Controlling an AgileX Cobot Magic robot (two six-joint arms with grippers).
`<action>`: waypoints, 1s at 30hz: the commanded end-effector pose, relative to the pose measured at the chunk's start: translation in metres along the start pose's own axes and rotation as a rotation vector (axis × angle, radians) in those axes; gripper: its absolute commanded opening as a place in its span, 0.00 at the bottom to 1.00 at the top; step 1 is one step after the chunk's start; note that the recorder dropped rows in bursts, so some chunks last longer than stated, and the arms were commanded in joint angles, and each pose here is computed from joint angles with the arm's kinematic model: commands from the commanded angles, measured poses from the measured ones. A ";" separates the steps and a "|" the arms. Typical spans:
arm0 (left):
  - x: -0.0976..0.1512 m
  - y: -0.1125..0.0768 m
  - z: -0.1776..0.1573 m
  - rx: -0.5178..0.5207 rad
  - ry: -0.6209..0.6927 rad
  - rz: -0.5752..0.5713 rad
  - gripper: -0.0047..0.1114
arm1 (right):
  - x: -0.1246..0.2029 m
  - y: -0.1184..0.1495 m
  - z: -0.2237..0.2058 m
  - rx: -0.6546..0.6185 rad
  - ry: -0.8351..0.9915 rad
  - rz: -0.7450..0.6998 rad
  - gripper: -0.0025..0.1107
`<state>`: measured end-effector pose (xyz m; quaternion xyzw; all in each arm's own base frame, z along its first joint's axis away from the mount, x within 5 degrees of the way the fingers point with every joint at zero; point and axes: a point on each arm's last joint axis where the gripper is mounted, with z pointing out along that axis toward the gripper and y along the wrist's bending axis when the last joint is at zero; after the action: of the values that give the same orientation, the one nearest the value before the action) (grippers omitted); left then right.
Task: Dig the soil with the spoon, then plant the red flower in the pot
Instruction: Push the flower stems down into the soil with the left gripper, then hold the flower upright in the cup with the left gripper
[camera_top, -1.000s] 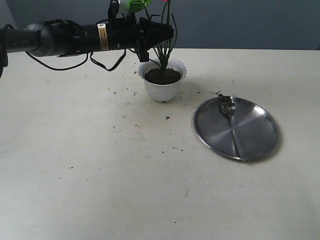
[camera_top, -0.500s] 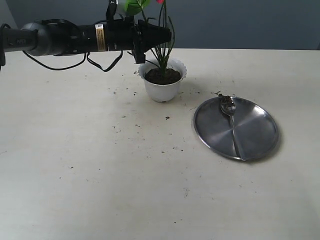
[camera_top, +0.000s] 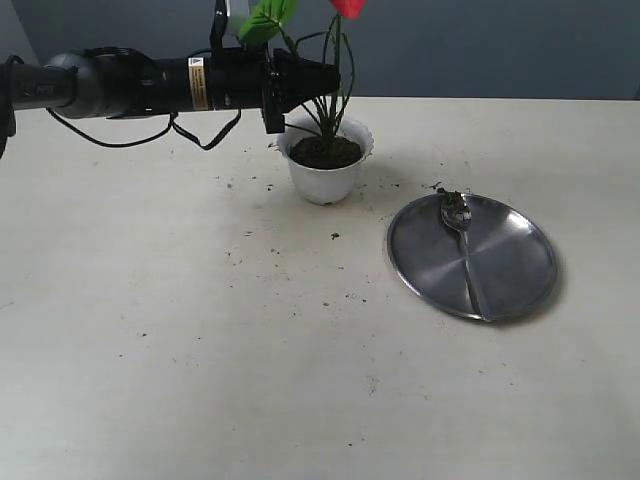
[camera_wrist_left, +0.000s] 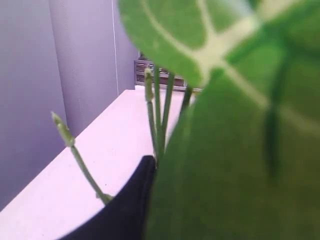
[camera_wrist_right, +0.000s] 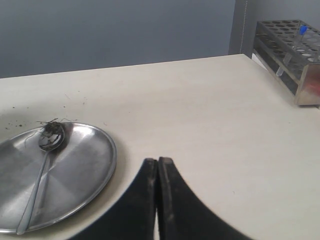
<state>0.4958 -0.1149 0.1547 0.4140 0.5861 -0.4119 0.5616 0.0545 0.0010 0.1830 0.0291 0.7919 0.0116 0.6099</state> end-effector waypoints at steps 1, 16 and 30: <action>0.029 -0.001 0.000 0.007 0.113 -0.030 0.04 | 0.000 0.000 0.000 0.005 -0.007 -0.002 0.02; 0.042 -0.001 0.000 0.012 0.155 -0.067 0.04 | 0.000 0.000 0.000 0.005 -0.007 0.000 0.02; 0.049 -0.003 0.000 0.026 0.188 -0.104 0.04 | 0.000 0.000 0.000 0.005 -0.007 0.000 0.02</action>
<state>0.4954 -0.1143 0.1497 0.3998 0.5983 -0.4334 0.5425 0.0545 0.0010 0.1830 0.0291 0.7919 0.0116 0.6099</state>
